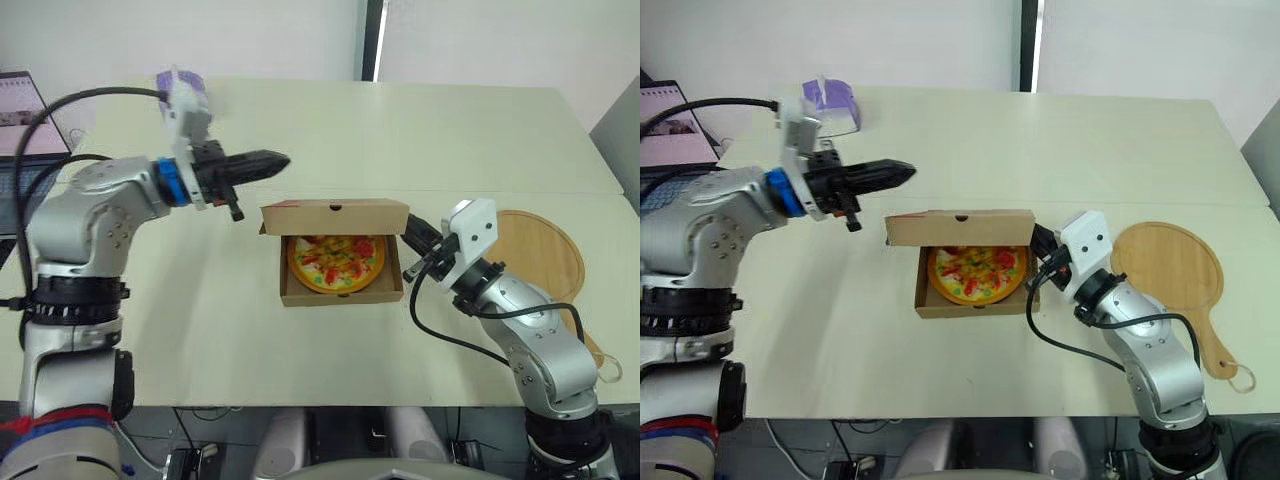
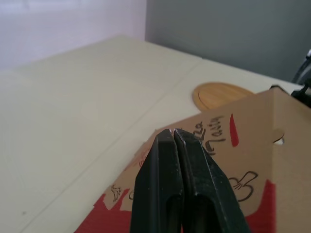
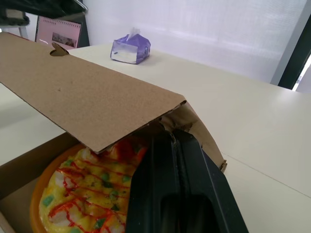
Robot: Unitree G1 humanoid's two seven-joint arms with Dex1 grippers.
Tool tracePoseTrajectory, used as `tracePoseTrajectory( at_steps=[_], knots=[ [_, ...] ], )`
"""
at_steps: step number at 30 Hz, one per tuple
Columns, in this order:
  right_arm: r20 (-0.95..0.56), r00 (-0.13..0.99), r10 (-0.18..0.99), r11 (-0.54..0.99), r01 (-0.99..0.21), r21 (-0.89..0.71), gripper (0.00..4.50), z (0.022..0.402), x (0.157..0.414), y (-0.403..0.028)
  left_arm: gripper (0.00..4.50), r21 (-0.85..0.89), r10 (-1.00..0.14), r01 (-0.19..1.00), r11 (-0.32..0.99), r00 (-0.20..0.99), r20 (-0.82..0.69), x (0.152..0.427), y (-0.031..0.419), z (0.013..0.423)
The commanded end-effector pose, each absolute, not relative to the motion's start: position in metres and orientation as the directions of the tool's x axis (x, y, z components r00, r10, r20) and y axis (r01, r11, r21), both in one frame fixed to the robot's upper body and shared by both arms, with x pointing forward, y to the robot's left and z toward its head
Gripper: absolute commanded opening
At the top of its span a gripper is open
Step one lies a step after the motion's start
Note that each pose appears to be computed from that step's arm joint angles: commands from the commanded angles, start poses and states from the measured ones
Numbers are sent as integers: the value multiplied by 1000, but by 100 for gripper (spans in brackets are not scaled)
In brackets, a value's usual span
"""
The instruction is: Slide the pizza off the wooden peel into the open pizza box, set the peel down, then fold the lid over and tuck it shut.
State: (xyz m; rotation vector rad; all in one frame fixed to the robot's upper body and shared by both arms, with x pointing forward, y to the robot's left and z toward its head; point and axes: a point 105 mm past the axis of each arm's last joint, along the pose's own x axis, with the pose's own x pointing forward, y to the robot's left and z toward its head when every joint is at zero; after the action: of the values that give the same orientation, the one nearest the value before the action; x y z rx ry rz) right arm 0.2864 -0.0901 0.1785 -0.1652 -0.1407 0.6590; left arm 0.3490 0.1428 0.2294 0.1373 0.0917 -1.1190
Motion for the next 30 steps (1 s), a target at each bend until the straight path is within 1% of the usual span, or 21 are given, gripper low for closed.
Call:
tracePoseTrajectory(
  at_steps=[1, 6, 9, 11, 13, 18, 19, 20, 24, 26, 30],
  knots=[
    [106, 751, 652, 751, -619, -229, 0, 184, 280, -87, 3, 103, -889, 917, 385, 399, -227, 347, 144, 220],
    [86, 732, 676, 726, -641, -251, 0, 176, 275, -86, 3, 116, -885, 919, 378, 395, -246, 351, 145, 218],
    [69, 723, 688, 709, -648, -278, 62, 170, 273, -89, 0, 105, -895, 931, 349, 364, -258, 347, 142, 215],
    [64, 717, 694, 701, -653, -285, 127, 168, 271, -90, 0, 103, -896, 933, 344, 359, -260, 346, 141, 214],
    [36, 706, 708, 681, -667, -304, 201, 164, 268, -94, 0, 108, -895, 935, 338, 355, -272, 346, 141, 211],
    [-85, 669, 739, 596, -707, -380, 381, 151, 259, -118, 0, 115, -894, 939, 325, 344, -286, 346, 138, 205],
    [-120, 653, 747, 571, -724, -388, 425, 148, 257, -125, 0, 117, -894, 940, 321, 342, -290, 346, 138, 204],
    [-155, 633, 759, 542, -745, -389, 443, 145, 254, -131, 0, 119, -894, 941, 318, 339, -293, 346, 137, 202],
    [-267, 558, 786, 437, -806, -400, 443, 148, 249, -154, 0, 133, -892, 944, 302, 329, -312, 345, 135, 194],
    [-293, 531, 795, 402, -823, -402, 443, 153, 250, -159, 0, 139, -889, 945, 296, 326, -321, 345, 135, 189],
    [-280, 496, 822, 349, -827, -441, 443, 173, 259, -155, 0, 152, -884, 945, 289, 324, -337, 345, 135, 183]
  ],
)
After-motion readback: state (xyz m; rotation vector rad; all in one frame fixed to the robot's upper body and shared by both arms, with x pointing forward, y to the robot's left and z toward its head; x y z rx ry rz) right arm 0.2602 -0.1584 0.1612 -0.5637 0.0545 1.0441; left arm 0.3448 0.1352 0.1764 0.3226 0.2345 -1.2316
